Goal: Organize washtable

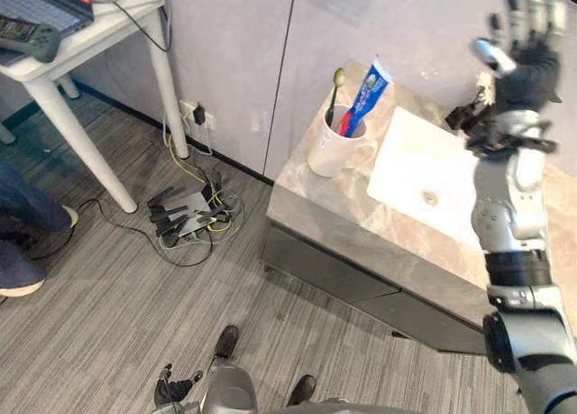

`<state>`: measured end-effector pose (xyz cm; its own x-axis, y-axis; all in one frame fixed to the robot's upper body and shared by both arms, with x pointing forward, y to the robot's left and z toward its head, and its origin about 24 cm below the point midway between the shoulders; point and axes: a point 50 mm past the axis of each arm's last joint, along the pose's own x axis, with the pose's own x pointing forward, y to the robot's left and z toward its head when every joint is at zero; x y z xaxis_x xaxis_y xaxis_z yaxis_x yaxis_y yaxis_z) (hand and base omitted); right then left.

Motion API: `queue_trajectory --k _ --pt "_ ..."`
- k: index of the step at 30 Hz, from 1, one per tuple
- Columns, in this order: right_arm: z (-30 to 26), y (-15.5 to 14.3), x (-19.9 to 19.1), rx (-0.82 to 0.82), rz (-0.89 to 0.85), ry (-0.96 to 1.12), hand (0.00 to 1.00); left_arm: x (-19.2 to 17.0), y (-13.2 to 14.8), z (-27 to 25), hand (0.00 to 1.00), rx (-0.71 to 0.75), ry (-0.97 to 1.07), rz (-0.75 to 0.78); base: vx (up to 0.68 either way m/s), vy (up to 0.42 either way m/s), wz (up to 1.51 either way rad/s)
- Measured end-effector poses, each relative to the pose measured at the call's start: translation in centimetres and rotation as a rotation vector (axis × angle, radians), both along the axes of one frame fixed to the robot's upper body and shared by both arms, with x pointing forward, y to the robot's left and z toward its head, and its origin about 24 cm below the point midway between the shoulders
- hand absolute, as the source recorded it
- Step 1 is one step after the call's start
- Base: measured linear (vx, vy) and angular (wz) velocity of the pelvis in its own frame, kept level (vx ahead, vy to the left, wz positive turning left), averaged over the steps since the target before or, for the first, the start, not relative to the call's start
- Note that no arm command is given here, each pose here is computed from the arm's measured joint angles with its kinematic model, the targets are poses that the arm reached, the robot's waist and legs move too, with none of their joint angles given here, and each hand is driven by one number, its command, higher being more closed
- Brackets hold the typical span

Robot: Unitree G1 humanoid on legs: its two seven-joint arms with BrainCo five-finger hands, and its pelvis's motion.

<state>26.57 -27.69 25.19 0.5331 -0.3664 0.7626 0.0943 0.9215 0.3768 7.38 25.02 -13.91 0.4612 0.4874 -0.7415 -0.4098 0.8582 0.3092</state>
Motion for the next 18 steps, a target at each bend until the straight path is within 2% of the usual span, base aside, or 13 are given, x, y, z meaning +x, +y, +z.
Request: queue_trajectory --k 2,5,9,13,16,18 --pt "-1.4 -1.9 -3.0 0.044 -0.142 -0.028 0.0 -0.8 0.1 -0.3 0.0 -0.007 0.028 0.033 -0.01 0.001 -0.32" --pt "-3.6 -2.9 -6.1 0.027 -0.292 0.018 0.0 -1.6 0.3 -0.5 0.0 -0.004 0.056 0.054 0.02 0.0 -0.38" --pt "-8.2 -2.3 -8.2 -0.016 -0.339 0.228 0.0 -1.7 -0.1 -0.7 0.0 -0.009 0.069 0.043 0.0 -0.007 -0.41" --pt "-18.0 0.8 -9.6 0.029 -0.127 0.668 0.0 -2.1 -0.2 -0.9 0.0 -0.021 0.079 0.05 -0.01 0.007 -0.33" --pt "-27.3 3.4 -11.7 0.188 0.052 1.057 0.0 -2.3 -0.4 -1.1 0.0 -0.058 0.072 0.057 0.01 0.014 -0.16" --pt "-33.3 5.2 -15.0 0.355 0.104 1.326 0.0 -2.9 -0.7 -1.5 0.0 -0.093 0.09 0.059 0.04 0.019 -0.17"
